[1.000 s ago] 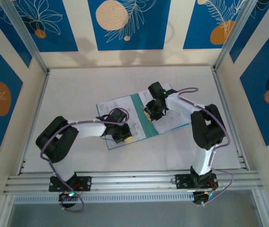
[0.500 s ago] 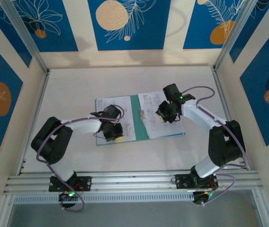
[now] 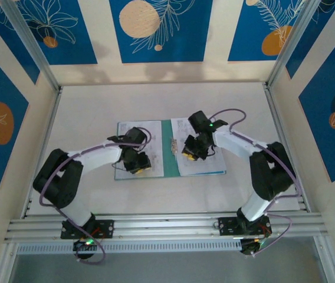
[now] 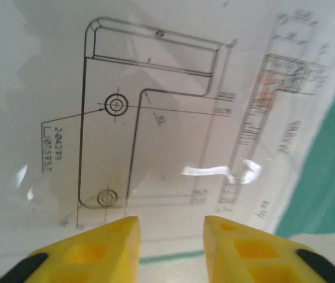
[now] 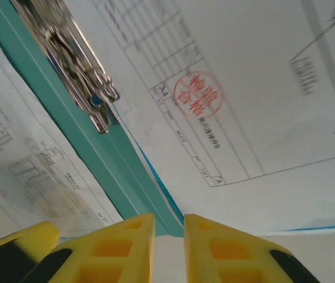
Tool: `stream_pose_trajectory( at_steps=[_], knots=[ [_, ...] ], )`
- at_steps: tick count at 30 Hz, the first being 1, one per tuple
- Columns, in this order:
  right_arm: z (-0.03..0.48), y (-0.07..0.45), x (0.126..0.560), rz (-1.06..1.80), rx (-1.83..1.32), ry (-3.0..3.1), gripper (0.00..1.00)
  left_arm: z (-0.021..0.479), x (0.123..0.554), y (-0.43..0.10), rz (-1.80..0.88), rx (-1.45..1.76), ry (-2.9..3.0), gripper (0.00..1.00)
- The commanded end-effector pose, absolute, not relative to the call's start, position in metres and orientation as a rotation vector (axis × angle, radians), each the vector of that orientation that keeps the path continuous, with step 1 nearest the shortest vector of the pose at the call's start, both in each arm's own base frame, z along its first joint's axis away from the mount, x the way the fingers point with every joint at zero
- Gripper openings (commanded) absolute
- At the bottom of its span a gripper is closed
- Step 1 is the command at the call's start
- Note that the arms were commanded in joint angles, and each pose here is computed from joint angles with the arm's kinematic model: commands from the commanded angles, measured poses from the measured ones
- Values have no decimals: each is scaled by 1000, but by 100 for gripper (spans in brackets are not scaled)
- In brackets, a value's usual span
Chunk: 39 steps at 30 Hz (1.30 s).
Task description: Put the files into the folder
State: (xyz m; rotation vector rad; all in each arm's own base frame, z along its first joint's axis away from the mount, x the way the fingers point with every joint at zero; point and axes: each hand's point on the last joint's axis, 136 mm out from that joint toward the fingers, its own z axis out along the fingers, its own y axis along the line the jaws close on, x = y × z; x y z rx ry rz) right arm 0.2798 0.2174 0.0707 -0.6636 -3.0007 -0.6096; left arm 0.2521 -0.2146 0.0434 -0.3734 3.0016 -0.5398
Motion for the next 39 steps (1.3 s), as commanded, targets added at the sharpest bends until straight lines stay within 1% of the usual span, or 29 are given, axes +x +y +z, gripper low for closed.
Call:
stream_pose_trajectory(
  at_steps=[1,4,7,14,21,26,30,39],
  knots=[
    [71,247,268,-648,-485,-2938,19,72,263,-196,-543,-399,2957,36],
    [61,266,258,-615,-388,-2921,15,74,270,-168,-522,-473,2944,37],
    [50,275,250,-573,-357,-2908,11,72,274,-140,-513,-569,2937,39],
    [34,272,243,-522,-381,-2875,7,65,283,-99,-492,-685,2925,44],
    [13,260,234,-433,-451,-2819,5,53,288,-89,-495,-663,2947,50],
    [-2,248,223,-354,-498,-2760,4,47,299,-93,-518,-535,2955,54],
    [-8,242,216,-310,-511,-2736,2,44,305,-90,-478,-453,2963,55],
    [-10,239,213,-301,-527,-2721,2,28,315,-98,-521,-305,2961,56]
  ],
)
